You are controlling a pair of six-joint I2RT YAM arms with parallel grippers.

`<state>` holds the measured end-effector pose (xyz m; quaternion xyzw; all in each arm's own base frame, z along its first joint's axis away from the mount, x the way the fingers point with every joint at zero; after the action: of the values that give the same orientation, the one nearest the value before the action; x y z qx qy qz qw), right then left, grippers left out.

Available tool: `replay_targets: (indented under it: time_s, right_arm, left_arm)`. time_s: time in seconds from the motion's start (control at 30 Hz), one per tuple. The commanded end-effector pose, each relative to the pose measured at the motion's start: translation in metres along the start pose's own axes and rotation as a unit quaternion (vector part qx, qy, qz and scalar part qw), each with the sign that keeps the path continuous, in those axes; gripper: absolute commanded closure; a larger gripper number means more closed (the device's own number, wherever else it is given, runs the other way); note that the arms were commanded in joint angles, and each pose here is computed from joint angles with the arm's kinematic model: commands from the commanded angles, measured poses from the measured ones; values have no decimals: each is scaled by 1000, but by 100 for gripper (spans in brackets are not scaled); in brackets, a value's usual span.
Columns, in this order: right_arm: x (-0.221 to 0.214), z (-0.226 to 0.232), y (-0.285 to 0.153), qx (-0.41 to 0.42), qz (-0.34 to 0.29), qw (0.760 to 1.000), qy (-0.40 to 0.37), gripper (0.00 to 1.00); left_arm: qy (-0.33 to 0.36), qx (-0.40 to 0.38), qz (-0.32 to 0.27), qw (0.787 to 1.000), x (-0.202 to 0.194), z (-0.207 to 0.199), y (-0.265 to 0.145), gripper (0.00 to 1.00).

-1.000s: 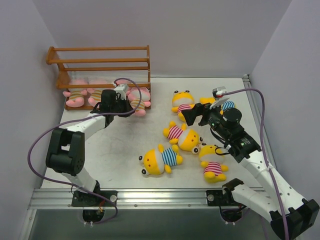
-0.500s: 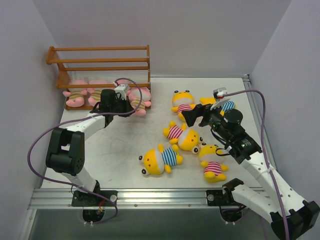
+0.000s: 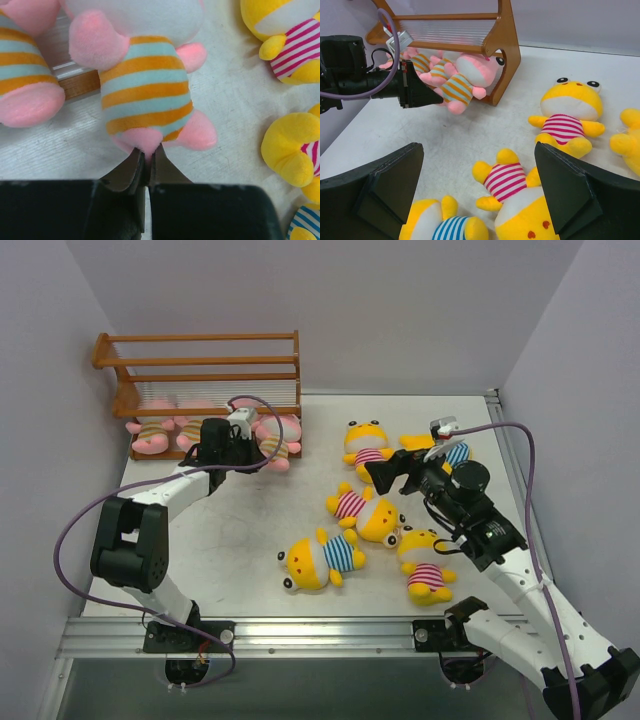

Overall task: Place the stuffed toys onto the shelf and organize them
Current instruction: Place the stuffed toy onto shelf

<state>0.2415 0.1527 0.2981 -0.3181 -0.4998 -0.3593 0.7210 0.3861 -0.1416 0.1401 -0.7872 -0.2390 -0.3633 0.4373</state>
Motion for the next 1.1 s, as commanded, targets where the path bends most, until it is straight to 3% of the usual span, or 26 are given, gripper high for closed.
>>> replay_targets:
  time_s: [0.0,0.33,0.67,0.9,1.07]
  right_arm:
    - [11,4,-3,13,-28,1000,1,1]
    - [10,4,-4,14,-28,1000,2,0]
    - [11,5,-11,15,-33,999,6,1]
    - [12,6,-13,15,-35,999,5,1]
    - [12,6,-17,15,-39,999,5,0]
  left_arm:
    - [27,29,-42,998,33,2,-13,98]
    - [50,52,-66,995,44,-4,-16,98]
    - [-8,116,-119,986,44,1,-26,98]
    - [-2,88,-129,988,49,-17,-15,98]
    - [-39,94,-129,986,36,-23,1,97]
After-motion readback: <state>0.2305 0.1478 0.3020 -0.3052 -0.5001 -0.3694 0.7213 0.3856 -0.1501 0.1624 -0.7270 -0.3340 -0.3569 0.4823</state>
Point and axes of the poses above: each gripper's point midway between its finger pads, its own y axis out along the fingers, its own z axis along the line the jaws close on, x = y × z, the point moved 5 cm from there along -y, back along the fingers, and after that the axes turned 1 degree about -y, right-handed, at the moved point
